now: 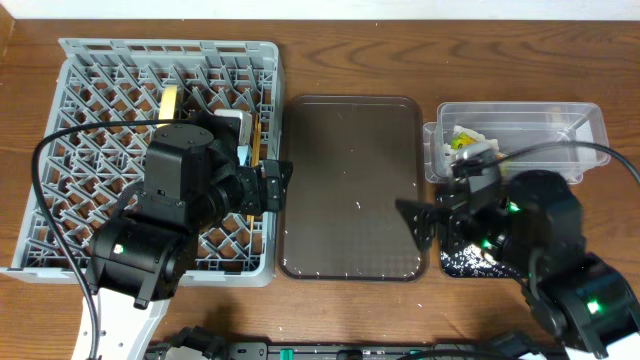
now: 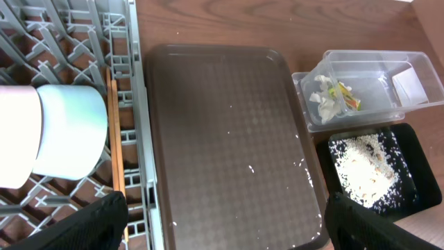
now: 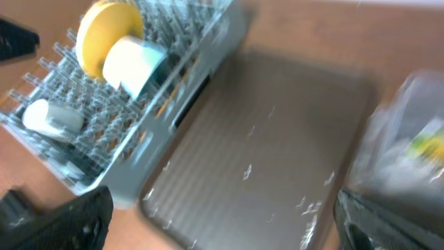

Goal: Sort waste into correct bins and load items into the dishwasher

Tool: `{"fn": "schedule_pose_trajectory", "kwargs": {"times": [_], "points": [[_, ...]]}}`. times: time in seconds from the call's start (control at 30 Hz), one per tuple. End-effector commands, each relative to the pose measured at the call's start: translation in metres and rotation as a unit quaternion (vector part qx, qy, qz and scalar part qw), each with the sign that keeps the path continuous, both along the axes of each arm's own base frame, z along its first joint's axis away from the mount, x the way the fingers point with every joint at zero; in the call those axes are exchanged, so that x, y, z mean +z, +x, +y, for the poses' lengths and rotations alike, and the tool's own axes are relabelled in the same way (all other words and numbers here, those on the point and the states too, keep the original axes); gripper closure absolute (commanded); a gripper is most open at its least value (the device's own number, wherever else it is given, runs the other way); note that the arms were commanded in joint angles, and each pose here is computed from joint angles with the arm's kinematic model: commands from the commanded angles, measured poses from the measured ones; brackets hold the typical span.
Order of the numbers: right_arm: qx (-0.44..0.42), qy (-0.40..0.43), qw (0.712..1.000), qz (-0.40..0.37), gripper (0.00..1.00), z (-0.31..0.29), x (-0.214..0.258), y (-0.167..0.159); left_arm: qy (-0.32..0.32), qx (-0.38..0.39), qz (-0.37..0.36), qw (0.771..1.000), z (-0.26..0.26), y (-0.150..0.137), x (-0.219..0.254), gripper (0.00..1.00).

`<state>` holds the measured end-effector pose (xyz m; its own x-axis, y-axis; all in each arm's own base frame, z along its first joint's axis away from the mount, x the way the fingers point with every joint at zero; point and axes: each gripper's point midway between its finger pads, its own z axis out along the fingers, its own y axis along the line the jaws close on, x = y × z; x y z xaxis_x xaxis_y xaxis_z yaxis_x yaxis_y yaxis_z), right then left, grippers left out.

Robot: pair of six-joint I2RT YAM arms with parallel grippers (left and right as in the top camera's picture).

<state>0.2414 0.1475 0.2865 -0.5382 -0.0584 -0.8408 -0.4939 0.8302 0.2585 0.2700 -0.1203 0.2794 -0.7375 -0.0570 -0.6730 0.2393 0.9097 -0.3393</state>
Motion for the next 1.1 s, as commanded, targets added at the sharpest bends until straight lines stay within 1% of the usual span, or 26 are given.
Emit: {"fn": "schedule_pose_trajectory", "kwargs": {"times": [0.0, 0.1, 0.17, 0.33, 0.47, 0.83, 1.07], "points": [[-0.007, -0.067, 0.99, -0.124, 0.01, -0.026, 0.005, 0.004, -0.009, -0.002, 0.003, 1.0, -0.003, 0.0, 0.002, 0.09], [-0.042, -0.054, 0.983, -0.172, 0.01, -0.045, -0.008, 0.0, -0.009, -0.002, 0.003, 1.0, -0.003, 0.0, 0.002, 0.08], [-0.06, -0.052, 0.979, -0.188, 0.01, -0.054, -0.019, -0.005, -0.009, -0.002, 0.003, 1.0, -0.003, 0.0, 0.002, 0.08], [-0.111, -0.062, 0.969, -0.212, 0.01, -0.08, -0.044, -0.016, -0.009, -0.002, 0.003, 1.0, -0.003, 0.0, 0.002, 0.08], [-0.159, -0.073, 0.959, -0.225, 0.01, -0.1, -0.067, -0.017, -0.009, -0.002, 0.003, 1.0, -0.003, 0.0, 0.002, 0.08], [-0.178, -0.048, 0.931, -0.314, 0.01, -0.103, -0.099, 0.0, -0.009, -0.002, 0.003, 1.0, -0.003, 0.0, 0.002, 0.08], [-0.176, -0.055, 0.939, -0.291, 0.01, -0.103, -0.113, 0.001, -0.009, -0.002, 0.003, 1.0, -0.003, 0.0, 0.002, 0.08]]}}
